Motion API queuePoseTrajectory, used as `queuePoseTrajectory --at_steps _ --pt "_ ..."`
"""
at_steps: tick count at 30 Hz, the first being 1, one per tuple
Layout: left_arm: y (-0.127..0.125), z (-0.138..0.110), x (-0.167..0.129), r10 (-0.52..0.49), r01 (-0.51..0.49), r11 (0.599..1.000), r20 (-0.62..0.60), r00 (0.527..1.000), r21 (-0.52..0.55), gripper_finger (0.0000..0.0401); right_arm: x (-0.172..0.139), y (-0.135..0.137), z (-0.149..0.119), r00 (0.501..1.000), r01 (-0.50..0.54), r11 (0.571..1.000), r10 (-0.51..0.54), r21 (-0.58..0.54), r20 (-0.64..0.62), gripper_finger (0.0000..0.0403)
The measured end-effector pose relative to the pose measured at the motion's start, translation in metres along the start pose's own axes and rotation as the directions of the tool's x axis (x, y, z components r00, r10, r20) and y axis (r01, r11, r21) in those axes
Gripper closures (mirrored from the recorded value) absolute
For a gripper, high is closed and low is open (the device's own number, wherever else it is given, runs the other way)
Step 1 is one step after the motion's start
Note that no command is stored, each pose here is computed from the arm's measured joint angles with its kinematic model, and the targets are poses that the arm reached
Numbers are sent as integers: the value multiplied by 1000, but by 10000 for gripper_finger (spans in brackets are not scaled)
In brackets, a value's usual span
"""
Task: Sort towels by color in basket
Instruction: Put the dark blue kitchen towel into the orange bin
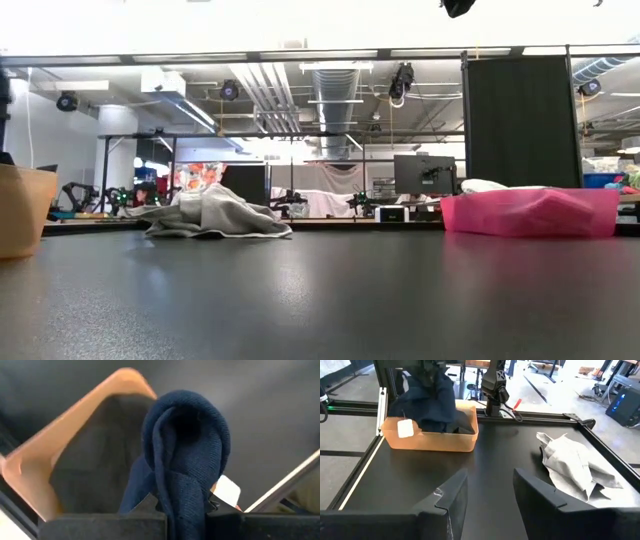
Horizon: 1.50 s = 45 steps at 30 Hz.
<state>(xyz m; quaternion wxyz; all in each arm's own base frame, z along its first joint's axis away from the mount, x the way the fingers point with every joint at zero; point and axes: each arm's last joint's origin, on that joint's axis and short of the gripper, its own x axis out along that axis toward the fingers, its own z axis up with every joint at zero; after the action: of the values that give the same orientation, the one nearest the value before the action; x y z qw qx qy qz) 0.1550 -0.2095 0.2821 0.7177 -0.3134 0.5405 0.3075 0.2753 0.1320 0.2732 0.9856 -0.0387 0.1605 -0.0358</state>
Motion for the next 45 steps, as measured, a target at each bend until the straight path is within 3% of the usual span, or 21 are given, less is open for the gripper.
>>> queuePoseTrajectory --at_steps 9,36,40,45 --pt "-15 -23 27 120 -130 990 -157 980 -56 401 0 0 0 1000 0 1000 0 -1 0 262" --pt "-43 -45 79 164 -182 973 -132 978 -139 401 0 0 0 1000 -1 1000 1 -8 -1 257" --pt "-43 -46 81 172 -192 967 -128 977 -168 375 0 0 0 1000 -1 1000 1 -8 -2 261" --pt "-42 -45 78 165 -187 966 -131 978 -176 300 0 0 0 1000 -1 1000 1 -8 -2 254"
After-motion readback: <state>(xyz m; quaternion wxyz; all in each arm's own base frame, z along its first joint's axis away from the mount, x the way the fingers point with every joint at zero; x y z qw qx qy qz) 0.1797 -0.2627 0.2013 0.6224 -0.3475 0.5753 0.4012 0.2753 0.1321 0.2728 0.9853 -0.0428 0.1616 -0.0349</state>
